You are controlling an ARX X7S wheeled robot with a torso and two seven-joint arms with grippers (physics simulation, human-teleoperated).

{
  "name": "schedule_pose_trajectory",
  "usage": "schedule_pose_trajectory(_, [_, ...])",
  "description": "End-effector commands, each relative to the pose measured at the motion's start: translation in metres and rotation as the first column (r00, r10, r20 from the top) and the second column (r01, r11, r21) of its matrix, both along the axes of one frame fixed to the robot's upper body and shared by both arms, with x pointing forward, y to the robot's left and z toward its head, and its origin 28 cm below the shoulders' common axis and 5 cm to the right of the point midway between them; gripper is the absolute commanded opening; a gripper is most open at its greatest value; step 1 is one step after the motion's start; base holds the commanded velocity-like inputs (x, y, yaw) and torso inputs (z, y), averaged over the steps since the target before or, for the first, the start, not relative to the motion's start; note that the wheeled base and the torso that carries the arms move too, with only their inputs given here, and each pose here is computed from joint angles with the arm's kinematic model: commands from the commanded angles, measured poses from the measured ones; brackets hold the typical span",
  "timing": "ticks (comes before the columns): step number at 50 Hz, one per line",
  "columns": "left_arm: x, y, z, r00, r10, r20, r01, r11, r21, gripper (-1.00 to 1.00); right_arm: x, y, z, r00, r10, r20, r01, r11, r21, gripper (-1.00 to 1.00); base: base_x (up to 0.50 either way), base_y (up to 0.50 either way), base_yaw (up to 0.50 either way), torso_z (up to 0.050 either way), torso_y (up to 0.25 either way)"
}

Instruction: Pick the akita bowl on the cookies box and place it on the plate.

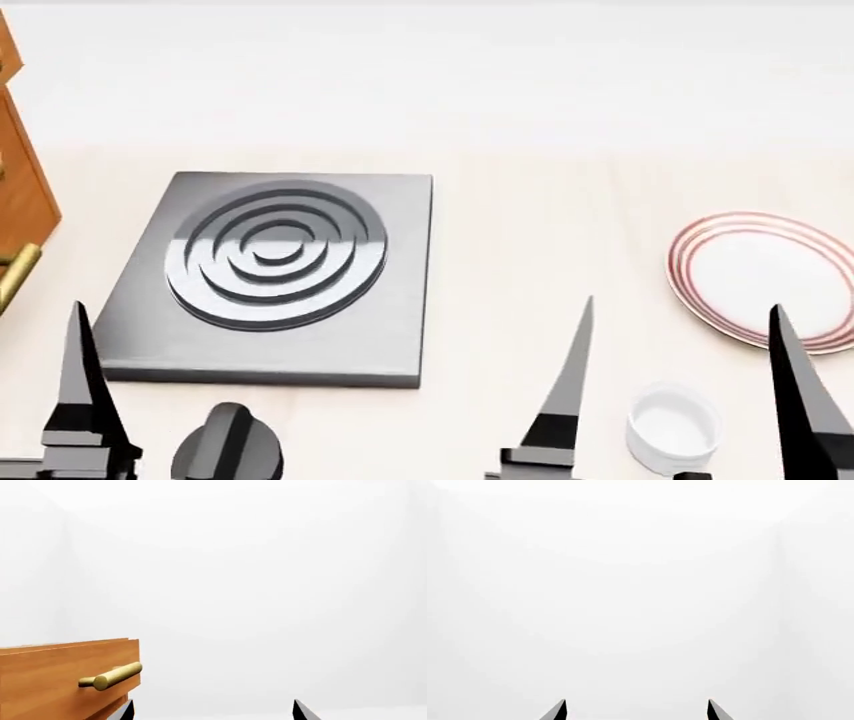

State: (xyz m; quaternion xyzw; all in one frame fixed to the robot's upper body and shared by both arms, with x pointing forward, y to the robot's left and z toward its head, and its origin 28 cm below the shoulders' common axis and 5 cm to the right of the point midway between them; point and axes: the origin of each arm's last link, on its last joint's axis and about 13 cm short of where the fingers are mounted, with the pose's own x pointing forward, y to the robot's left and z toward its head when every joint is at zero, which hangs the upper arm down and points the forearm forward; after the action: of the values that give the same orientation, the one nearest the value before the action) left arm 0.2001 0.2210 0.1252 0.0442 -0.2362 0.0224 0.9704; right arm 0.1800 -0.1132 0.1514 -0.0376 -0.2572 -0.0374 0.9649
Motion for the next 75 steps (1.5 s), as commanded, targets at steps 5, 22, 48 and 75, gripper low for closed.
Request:
schedule_pose_trajectory(5, [-0.0007, 0.0022, 0.0057, 0.999, 0.015, 0.038, -0.014, 1.0, -0.018, 1.0, -0.0045, -0.002, 0.0053, 1.0, 0.001, 0.031, -0.001, 1.0, -0.007, 1.0, 0.5, 0.0, 0.0, 0.0, 0.003])
schedule_pose_trajectory(22, [-0.0028, 0.0029, 0.0077, 0.997, 0.022, 0.069, -0.021, 1.0, -0.02, 1.0, -0.0073, -0.0022, 0.0056, 0.998, 0.005, 0.067, -0.004, 1.0, -0.019, 1.0, 0.5, 0.0, 0.0, 0.0, 0.0])
schedule_pose_trajectory(48, [-0.0042, 0.0037, 0.0055, 0.998, 0.02, 0.061, -0.018, 1.0, -0.022, 1.0, -0.0092, -0.006, 0.0072, 0.996, -0.028, 0.088, 0.026, 1.0, 0.013, 1.0, -0.02, -0.35, 0.0, 0.0, 0.0])
schedule_pose_trajectory(75, [-0.0049, 0.0031, 0.0047, 0.998, 0.014, 0.058, -0.013, 1.0, -0.021, 1.0, -0.0118, -0.0062, 0.0075, 0.995, -0.004, 0.098, 0.004, 1.0, 0.002, 1.0, -0.04, -0.5, 0.0, 0.0, 0.0])
